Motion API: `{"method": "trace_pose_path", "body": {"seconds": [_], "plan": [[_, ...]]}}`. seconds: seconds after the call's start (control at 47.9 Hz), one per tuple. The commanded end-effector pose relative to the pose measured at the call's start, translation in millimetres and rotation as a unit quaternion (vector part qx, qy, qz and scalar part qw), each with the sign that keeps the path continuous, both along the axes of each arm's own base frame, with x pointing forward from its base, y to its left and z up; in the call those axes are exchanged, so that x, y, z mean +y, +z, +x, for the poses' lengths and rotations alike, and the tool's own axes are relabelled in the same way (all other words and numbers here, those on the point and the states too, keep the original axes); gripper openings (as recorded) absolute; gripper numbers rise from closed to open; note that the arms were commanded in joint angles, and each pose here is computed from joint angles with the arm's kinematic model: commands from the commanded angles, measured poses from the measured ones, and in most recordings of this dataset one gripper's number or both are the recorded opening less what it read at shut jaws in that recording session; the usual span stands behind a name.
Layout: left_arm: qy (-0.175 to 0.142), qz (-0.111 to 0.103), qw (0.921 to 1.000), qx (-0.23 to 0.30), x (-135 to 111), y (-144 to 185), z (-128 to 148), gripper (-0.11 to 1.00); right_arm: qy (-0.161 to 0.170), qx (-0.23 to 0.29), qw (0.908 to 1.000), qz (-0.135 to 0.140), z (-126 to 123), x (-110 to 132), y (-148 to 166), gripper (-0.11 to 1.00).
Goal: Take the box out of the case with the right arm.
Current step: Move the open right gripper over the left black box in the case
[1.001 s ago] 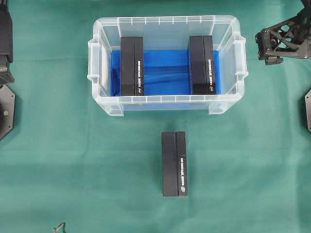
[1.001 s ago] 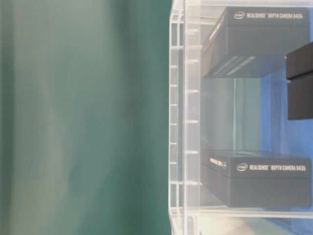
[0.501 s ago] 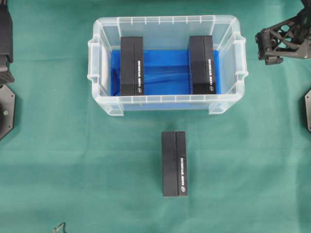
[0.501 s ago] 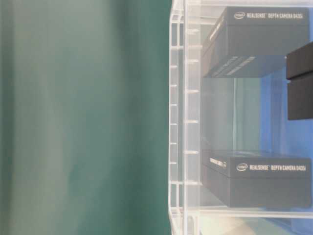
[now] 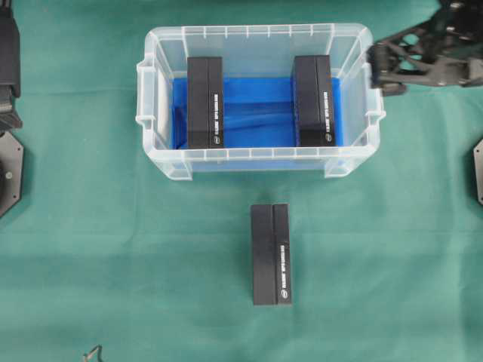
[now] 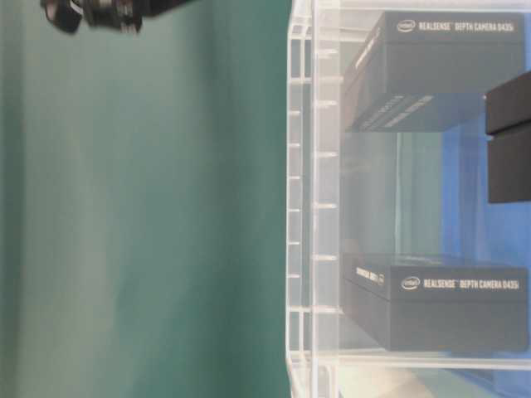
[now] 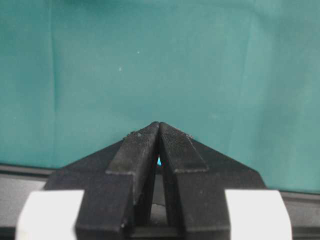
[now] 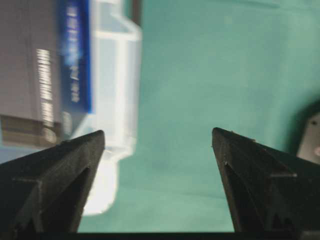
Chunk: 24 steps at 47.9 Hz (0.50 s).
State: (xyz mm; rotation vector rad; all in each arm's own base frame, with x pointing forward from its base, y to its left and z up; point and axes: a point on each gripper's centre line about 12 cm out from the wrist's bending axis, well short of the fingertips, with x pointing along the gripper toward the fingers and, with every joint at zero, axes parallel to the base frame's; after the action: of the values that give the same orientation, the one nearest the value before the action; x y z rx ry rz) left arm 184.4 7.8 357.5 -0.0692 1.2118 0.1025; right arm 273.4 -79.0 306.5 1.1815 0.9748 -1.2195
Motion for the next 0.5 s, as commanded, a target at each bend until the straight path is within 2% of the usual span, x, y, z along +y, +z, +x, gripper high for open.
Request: {"method": "trace_pose_path", "body": {"seconds": [0.0,0.48], "plan": [[0.001,0.002,0.9999,-0.013,1.0,7.6,1.6,0.0,0.009,-0.022,0.9997,-0.004,15.3,0.5,11.0,0.87],[0.002,0.002,0.9999,-0.015,1.0,8.4,1.3,0.0,0.034,-0.052,0.998,-0.011,112.5,-2.8,22.2,0.87]]}}
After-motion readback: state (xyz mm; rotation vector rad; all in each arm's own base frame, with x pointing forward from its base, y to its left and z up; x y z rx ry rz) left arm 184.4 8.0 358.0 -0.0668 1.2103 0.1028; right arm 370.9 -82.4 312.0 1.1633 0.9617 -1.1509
